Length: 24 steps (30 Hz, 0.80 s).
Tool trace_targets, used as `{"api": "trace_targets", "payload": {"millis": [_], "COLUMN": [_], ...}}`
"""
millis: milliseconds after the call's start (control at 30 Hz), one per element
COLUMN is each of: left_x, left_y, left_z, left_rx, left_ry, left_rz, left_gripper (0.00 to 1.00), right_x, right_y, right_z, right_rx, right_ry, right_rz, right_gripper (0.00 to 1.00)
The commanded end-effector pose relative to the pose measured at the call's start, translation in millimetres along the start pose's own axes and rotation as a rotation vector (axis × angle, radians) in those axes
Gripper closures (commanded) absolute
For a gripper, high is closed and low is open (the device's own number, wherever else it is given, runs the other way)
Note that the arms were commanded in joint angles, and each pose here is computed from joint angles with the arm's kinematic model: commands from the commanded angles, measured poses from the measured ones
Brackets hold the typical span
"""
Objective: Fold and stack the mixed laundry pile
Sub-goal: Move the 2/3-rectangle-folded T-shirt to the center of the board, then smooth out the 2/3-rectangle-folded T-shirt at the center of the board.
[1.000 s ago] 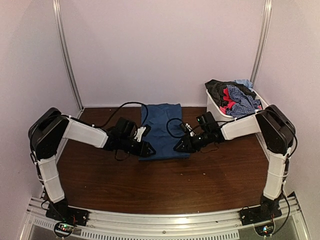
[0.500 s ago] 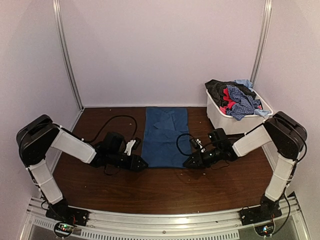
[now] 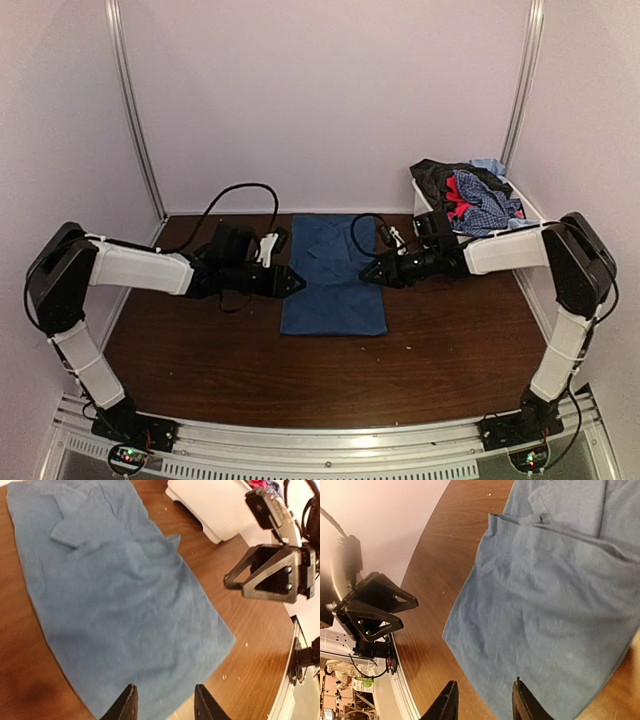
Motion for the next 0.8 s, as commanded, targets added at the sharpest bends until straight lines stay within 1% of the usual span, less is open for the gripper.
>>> {"api": "trace_targets", "payload": {"millis": [0, 100, 200, 367, 467, 533, 600, 700, 767], "left_x": [33, 58, 83, 115, 122, 116, 103, 64, 37], "left_y": [-55, -78, -90, -93, -92, -94, -96, -99, -91], "left_z": [7, 19, 35, 80, 103, 109, 108, 90, 80], "left_rx": [0.028, 0.014, -0.005, -0.069, -0.11, -0.118, -0.104, -0.066, -0.062], "left_ry": [0.035, 0.056, 0.055, 0.007, -0.029, -0.057, -0.086, -0.086, -0.109], "left_rz": [-0.078, -0.096, -0.084, -0.063, -0.049, -0.052, -0.06, -0.121, -0.124], "left_gripper": [0.61, 0.61, 0.62, 0.63, 0.63, 0.63, 0.6, 0.53, 0.5], "right_x": [32, 51, 62, 68, 69, 63, 49, 20, -3], "right_y": [-28, -41, -50, -56, -53, -55, -58, -61, -54], "right_z": [-29, -56, -85, -132, -141, -133, -120, -92, -77], "right_rx": [-0.027, -0.009, 0.018, 0.085, 0.115, 0.111, 0.09, 0.024, -0.01], "right_ry": [0.01, 0.02, 0.031, 0.034, 0.025, 0.019, 0.026, 0.056, 0.113], "right_rz": [-0.011, -0.014, -0.023, -0.046, -0.051, -0.062, -0.073, -0.066, -0.049], "right_gripper": [0.65, 0.67, 0.69, 0.7, 0.7, 0.68, 0.63, 0.57, 0.54]}}
Point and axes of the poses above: each gripper's point midway between its finger pads, its own x axis out along the fingers, its own z axis along the line the jaws close on, y = z × x, the point moved 6 cm from there along -x, back along the fingers, and after that the axes turned 11 degrees about -x, right-handed, at the moved point
